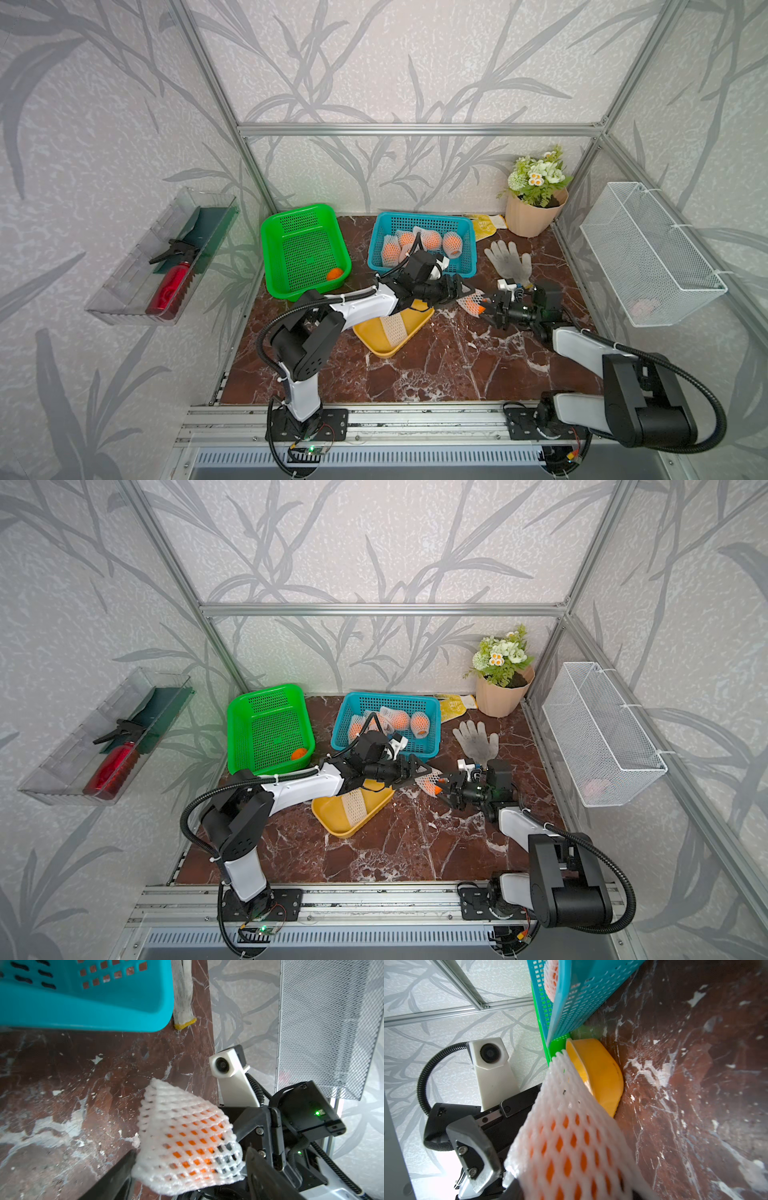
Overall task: Remove foam nets from oranges
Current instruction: Remove the foam net from the orange, then place the foam net into the storage box.
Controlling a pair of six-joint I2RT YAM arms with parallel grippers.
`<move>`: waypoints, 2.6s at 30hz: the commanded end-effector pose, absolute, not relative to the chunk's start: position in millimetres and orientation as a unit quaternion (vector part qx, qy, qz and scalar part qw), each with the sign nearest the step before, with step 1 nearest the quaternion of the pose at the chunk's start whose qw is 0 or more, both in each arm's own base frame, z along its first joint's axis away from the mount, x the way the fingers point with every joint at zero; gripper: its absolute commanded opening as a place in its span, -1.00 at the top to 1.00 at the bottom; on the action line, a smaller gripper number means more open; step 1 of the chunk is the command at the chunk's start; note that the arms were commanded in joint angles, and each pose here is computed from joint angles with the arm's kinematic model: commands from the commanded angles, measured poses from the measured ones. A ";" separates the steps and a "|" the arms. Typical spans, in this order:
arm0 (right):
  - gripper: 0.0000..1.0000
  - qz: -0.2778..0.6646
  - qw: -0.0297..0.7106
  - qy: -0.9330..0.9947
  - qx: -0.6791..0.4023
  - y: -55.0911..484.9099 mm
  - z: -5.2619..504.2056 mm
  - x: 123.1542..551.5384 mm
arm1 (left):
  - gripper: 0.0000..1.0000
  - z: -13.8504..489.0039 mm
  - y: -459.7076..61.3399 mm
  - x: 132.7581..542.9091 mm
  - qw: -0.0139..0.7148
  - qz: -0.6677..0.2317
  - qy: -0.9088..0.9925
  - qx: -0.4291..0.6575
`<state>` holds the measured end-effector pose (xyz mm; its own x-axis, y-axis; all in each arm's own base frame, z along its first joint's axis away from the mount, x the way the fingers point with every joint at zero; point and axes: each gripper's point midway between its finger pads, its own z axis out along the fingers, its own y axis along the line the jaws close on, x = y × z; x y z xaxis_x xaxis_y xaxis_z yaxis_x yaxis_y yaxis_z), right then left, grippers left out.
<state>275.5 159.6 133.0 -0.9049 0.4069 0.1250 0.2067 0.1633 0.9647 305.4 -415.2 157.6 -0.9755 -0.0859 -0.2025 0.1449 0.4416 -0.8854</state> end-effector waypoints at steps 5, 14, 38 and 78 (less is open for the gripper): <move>0.19 0.640 0.083 0.739 0.194 161.3 143.2 273.1 | -0.35 146.2 -417.7 309.9 0.094 -0.532 0.842 0.001; 0.21 0.639 0.082 0.739 0.197 161.1 142.9 272.4 | 0.40 144.1 -418.3 310.2 0.090 -0.537 0.839 -0.009; 0.02 0.543 0.054 0.815 0.194 152.4 136.5 243.6 | 1.00 145.0 -362.4 324.6 0.133 -0.452 0.882 0.006; 0.03 0.527 0.024 0.835 0.156 167.3 136.8 235.5 | 0.97 81.8 -230.3 314.5 0.096 -0.294 0.951 0.024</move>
<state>233.5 165.9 131.3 -0.9458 0.2936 0.1387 0.2501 0.3860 0.8880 314.5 -223.6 84.8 -0.9818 -0.0421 -0.1851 0.0671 0.8353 -0.5457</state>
